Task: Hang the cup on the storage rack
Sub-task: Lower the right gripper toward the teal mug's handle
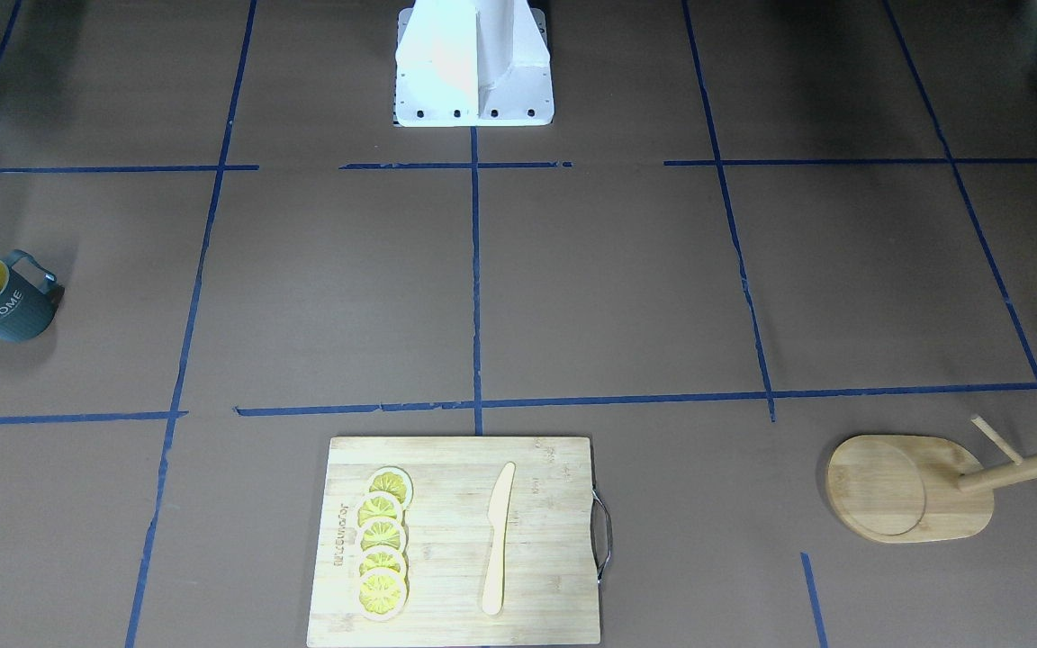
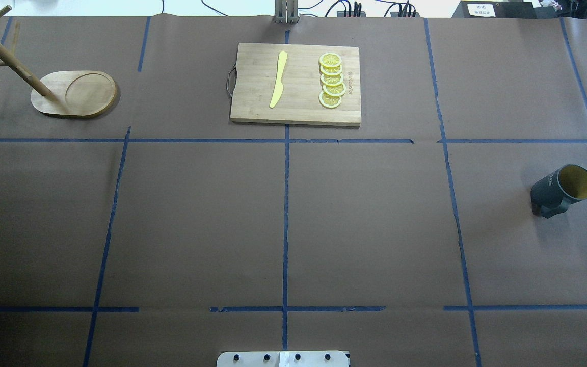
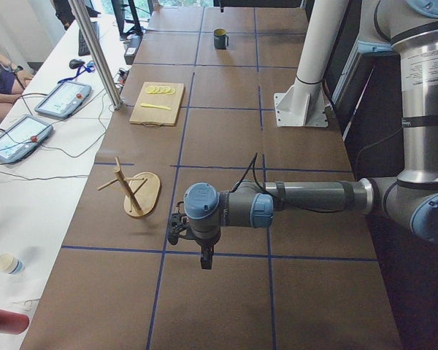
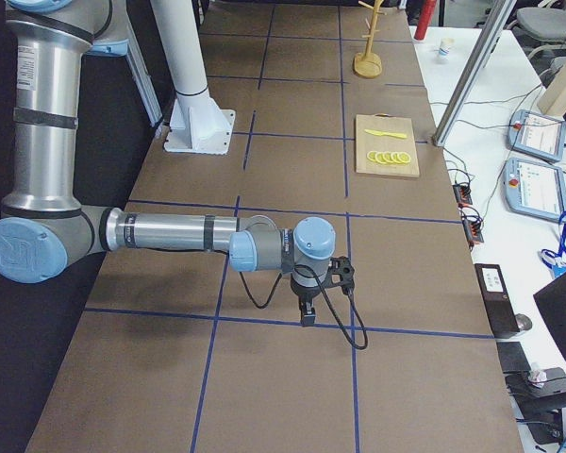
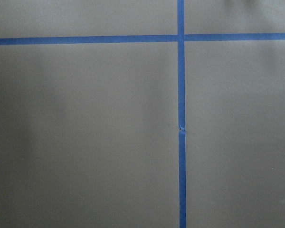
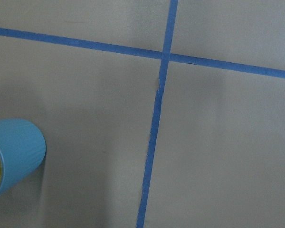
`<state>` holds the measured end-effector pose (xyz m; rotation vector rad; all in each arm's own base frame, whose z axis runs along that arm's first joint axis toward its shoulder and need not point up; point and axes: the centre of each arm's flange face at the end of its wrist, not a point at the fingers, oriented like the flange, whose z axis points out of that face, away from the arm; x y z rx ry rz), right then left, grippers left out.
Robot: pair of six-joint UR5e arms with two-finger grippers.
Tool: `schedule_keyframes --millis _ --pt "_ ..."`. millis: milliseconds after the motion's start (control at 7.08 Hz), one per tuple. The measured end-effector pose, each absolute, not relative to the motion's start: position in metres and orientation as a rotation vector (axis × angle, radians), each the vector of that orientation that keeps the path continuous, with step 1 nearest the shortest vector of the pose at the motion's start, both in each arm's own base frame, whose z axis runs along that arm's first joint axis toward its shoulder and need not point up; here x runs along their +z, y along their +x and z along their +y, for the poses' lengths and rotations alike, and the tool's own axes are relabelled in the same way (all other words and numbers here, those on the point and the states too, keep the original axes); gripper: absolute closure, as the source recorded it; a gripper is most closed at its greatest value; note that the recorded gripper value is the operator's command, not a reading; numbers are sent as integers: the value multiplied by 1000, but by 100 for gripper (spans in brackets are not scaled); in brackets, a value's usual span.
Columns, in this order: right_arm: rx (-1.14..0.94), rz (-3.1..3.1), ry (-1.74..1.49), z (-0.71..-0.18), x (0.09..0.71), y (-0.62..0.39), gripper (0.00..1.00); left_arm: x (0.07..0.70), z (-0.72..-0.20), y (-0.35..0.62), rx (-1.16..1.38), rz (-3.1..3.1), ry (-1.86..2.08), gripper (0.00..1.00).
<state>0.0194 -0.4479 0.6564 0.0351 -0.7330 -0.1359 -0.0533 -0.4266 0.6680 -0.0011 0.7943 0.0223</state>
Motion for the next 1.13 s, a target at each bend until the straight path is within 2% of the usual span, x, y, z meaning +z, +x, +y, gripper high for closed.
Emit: schedule_keyframes --millis 424,1130 --pt "-202 -731 76 -449 647 19 0 668 -427 -53 25 794 0 0" --pt "-378 -750 175 -464 574 -40 0 668 -426 -53 25 794 0 0"
